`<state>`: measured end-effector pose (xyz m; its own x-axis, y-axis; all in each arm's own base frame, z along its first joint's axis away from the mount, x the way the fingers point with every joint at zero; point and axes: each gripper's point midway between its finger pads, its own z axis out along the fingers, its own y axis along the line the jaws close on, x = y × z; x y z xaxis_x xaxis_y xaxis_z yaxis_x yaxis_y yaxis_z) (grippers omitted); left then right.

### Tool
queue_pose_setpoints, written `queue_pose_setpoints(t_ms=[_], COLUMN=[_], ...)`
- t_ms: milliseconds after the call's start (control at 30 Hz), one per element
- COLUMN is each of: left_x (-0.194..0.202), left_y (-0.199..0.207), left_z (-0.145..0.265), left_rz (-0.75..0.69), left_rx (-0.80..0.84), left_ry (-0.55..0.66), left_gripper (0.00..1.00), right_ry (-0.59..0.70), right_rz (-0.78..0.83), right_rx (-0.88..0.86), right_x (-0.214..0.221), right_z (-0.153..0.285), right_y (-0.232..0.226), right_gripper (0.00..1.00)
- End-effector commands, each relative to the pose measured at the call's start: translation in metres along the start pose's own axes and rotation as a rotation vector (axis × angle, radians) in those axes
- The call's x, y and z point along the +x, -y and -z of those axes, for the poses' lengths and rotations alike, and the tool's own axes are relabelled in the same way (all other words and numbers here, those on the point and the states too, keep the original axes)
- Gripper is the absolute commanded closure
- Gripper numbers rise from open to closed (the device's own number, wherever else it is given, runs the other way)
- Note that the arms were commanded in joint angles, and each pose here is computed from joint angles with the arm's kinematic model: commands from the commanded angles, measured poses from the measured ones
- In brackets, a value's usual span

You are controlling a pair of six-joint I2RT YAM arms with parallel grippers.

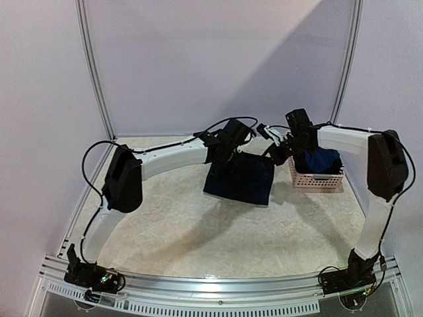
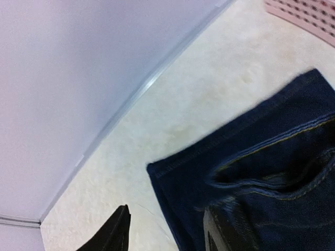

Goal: Fold and stack the mixed laundry pile
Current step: Fold the rectangle-folded shorts at the center of the board.

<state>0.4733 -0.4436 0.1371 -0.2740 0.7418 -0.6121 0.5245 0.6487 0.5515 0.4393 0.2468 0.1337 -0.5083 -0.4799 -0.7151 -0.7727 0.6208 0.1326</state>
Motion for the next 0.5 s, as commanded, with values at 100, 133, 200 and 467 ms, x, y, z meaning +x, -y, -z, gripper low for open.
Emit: queue_pose_setpoints(t_ms=[100, 133, 200, 467], left_x=[-0.018, -0.023, -0.013, 0.041], left_y=[-0.067, -0.071, -0.067, -0.021], left_z=[-0.003, 0.013, 0.028, 0.051], left_rz=[0.25, 0.265, 0.274, 0.358], left_rx=[-0.207, -0.202, -0.187, 0.108], left_ry=[0.042, 0.067, 0.079, -0.032], left_gripper=[0.45, 0.43, 0.39, 0.35], right_ry=[0.016, 0.02, 0.066, 0.027], right_rz=[-0.167, -0.155, -0.127, -0.116], right_rx=[0.153, 0.144, 0.131, -0.049], right_x=[-0.038, -0.035, -0.037, -0.004], right_z=[-0.025, -0.023, -0.004, 0.015], right_y=[0.09, 0.085, 0.07, -0.005], right_gripper=[0.51, 0.5, 0.47, 0.46])
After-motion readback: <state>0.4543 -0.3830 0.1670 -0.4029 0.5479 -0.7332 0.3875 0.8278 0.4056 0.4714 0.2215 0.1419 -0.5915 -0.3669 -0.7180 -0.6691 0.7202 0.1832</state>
